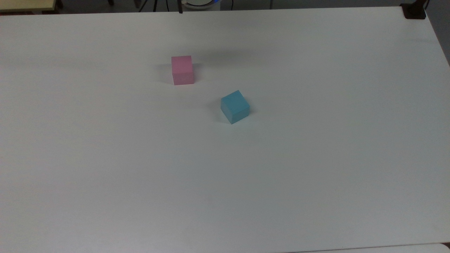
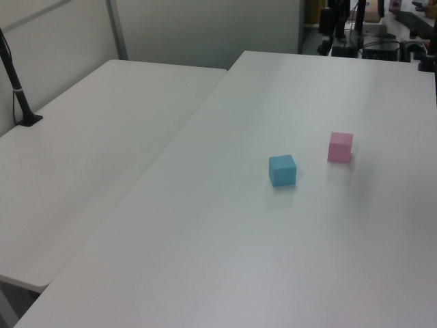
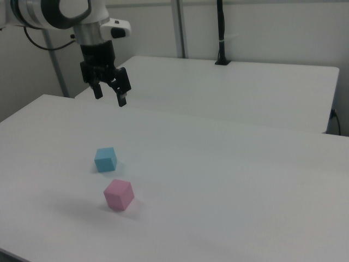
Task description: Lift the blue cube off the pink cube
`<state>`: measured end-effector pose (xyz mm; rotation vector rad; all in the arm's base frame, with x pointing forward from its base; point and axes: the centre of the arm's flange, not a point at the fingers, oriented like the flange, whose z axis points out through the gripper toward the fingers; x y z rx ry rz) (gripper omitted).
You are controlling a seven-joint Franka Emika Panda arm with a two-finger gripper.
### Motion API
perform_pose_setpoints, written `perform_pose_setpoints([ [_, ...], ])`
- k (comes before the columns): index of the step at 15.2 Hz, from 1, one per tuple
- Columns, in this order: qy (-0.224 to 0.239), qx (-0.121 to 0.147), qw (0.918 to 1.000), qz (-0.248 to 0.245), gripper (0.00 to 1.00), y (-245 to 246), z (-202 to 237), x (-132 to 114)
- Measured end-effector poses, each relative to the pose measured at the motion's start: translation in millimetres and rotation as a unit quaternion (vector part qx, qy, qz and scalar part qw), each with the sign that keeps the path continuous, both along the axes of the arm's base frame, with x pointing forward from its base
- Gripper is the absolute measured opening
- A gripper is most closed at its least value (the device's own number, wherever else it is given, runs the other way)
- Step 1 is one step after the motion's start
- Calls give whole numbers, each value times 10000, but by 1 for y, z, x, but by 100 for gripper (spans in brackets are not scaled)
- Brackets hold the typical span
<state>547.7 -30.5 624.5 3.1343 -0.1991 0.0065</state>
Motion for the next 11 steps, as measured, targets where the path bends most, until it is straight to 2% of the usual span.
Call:
perform_pose_setpoints([
  [5, -77, -40, 9999, -95, 100, -17, 12, -10],
  [7, -47, -234, 9993, 280, 100, -25, 12, -11],
  [11, -49, -244, 9986, 474, 100, -44, 14, -13],
])
